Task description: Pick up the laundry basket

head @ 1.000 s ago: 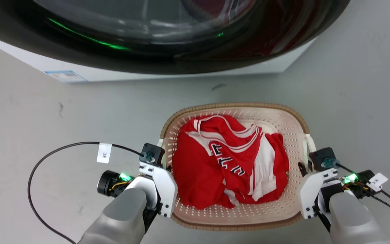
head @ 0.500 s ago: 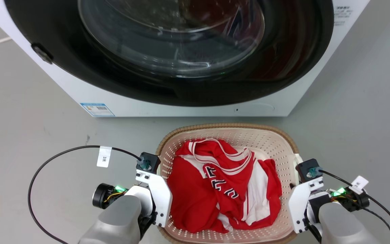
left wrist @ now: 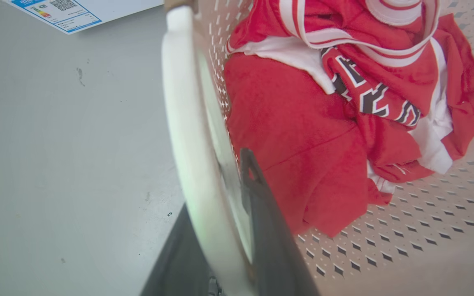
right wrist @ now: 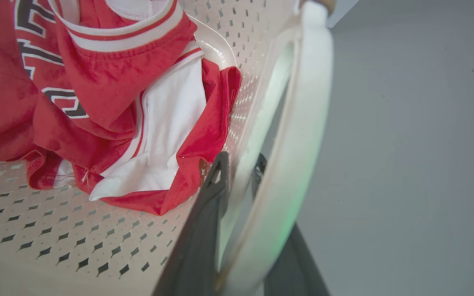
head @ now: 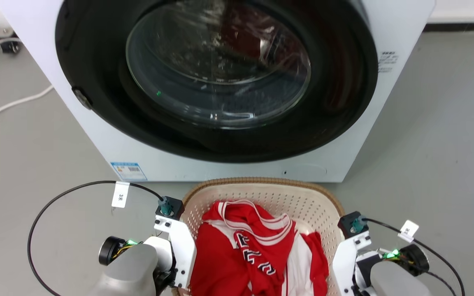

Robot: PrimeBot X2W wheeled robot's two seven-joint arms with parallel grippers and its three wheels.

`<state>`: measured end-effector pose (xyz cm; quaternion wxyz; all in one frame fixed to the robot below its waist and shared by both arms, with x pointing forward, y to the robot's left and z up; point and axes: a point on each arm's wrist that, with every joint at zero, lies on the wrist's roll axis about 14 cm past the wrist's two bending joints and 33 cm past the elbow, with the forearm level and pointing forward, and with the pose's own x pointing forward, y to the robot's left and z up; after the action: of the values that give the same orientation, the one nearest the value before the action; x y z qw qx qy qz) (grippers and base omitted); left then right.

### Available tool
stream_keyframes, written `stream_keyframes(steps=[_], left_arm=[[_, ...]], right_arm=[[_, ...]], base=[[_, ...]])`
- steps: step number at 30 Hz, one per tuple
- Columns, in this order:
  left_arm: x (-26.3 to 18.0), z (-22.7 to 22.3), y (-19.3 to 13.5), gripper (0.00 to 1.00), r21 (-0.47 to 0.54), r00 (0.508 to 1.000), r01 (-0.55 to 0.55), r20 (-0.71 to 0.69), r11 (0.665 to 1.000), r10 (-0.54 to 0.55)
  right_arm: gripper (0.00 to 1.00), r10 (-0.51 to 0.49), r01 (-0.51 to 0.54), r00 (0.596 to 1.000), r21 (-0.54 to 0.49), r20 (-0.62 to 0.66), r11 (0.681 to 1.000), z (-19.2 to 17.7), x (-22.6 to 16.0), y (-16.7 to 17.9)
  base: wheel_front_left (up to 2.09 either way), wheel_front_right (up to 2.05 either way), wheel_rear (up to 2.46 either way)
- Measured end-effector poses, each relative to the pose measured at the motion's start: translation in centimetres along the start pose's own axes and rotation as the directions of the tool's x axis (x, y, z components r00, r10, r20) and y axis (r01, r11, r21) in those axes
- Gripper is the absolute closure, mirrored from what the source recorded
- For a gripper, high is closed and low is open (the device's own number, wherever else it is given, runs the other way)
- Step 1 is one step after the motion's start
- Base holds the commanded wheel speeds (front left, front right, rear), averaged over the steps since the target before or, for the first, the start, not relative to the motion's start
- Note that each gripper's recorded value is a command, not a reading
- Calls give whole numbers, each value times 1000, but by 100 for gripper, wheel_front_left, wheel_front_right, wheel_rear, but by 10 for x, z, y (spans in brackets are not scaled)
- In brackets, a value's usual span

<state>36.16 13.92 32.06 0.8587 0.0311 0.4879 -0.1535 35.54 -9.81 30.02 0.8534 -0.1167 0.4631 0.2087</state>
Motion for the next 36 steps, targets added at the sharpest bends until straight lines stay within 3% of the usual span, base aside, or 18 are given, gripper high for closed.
stream_keyframes(steps=[12,36], left_arm=[[-24,-8,-5,100,17,1000,0,-3,1000,0],[-27,-14,-12,100,23,999,18,-36,1000,-17]], right_arm=[[100,5,-5,1000,-8,-7,1000,-6,-24,13],[100,11,-11,999,-4,-37,1000,-18,-31,16]], base=[[0,0,0],[0,0,0]])
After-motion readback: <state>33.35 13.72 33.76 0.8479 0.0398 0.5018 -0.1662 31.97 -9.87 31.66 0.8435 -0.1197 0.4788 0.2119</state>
